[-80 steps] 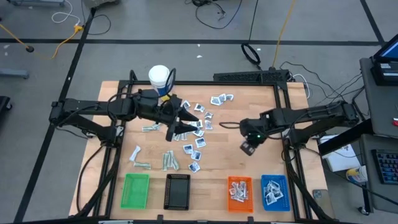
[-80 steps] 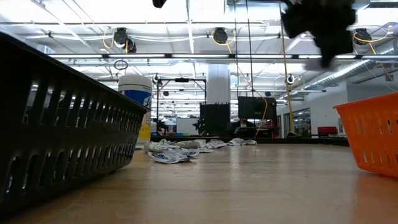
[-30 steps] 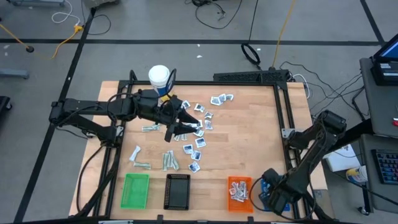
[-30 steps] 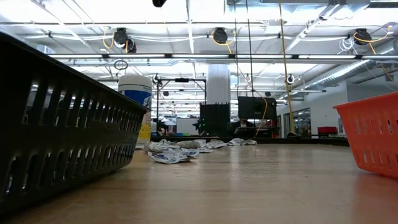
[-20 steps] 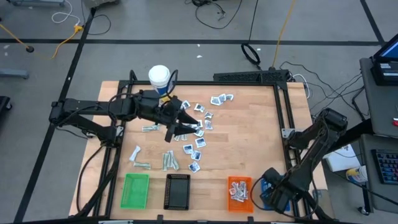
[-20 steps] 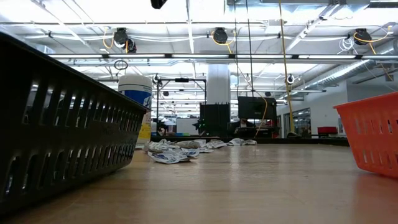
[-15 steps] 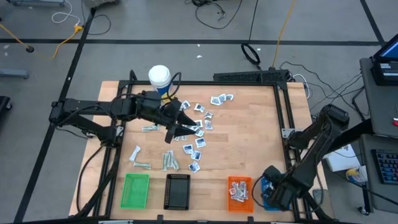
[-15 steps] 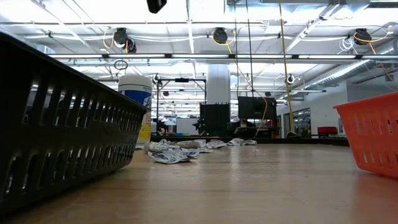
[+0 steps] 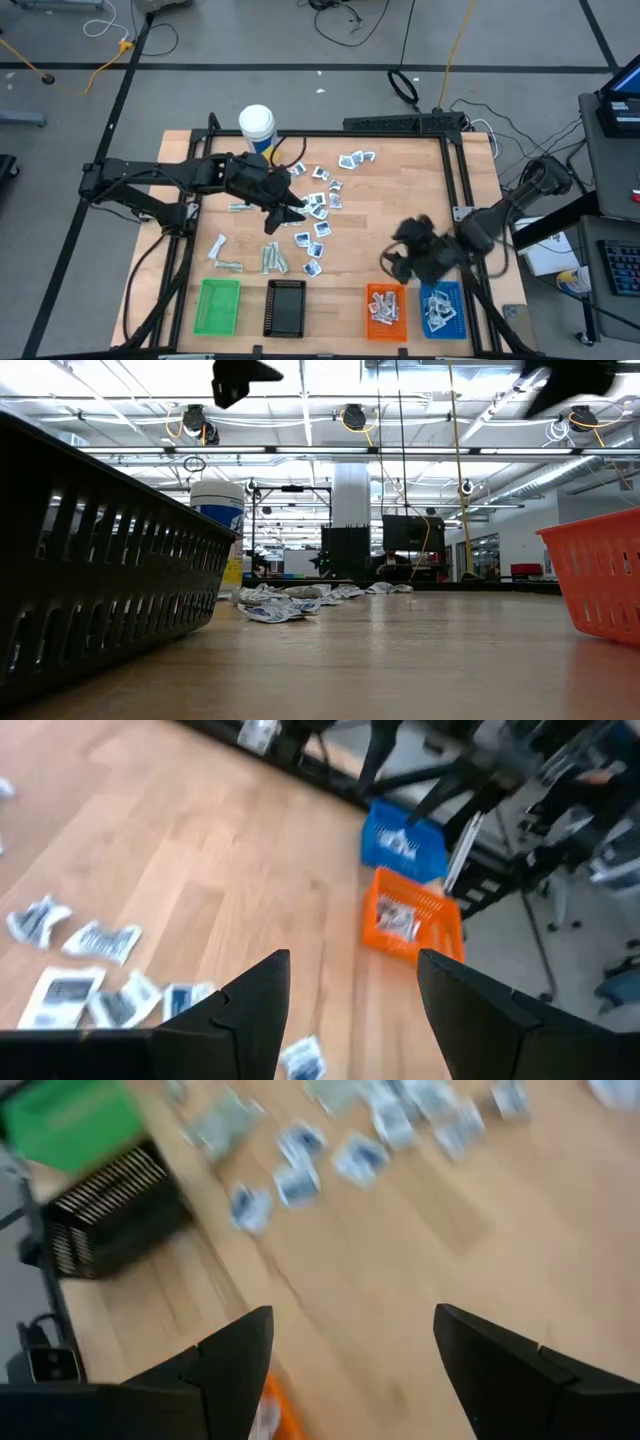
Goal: Pick & Place First Aid Supplies
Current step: Put the alcohol pad into the blue bin
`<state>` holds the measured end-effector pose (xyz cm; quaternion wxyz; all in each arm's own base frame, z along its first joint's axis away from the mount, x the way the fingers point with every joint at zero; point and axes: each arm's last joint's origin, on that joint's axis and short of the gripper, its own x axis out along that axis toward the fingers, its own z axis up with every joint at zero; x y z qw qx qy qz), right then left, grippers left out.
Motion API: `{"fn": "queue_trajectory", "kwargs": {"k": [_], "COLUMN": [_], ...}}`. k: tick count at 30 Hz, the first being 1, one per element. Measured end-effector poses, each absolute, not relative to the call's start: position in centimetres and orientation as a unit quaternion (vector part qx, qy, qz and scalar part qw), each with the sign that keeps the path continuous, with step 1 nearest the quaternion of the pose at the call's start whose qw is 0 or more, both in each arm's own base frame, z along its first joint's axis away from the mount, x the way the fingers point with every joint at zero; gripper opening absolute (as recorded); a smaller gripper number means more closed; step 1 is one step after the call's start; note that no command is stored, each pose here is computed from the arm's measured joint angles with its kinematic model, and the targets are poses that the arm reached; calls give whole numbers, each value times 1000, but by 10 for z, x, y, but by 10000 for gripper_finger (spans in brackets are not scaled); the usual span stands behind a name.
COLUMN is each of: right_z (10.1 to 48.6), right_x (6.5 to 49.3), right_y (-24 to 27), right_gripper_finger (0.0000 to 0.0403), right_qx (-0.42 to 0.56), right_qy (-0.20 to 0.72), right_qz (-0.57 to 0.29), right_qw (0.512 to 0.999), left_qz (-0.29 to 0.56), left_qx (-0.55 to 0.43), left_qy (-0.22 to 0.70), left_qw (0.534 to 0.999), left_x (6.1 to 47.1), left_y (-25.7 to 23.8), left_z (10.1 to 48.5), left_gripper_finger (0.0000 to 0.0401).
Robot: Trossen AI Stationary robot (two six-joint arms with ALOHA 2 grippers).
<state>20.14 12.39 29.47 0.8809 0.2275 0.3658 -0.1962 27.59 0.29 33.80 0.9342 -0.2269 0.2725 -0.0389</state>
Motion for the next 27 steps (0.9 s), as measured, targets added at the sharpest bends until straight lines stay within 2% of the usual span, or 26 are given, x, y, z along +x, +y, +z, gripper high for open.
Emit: {"fn": "queue_trajectory", "kwargs": {"k": [5,14,27], "right_z": [307,322,357], "right_x": [230,251,232], "right_y": [103,81,62], "right_gripper_finger": [274,274,274], "right_qx": [170,124,112], "right_qy": [312,238,154], "right_qz": [-161,-151,-144], "right_qw": [921,951,971], "left_qz": [-26,23,83], "left_qx": [-228,-199,-189], "left_qy": [338,498,592], "left_qw": [913,844,779], "left_x": [275,287,329], "left_y": [2,-4,-16], "left_z": [331,318,286], "left_gripper_finger": [225,225,225]}}
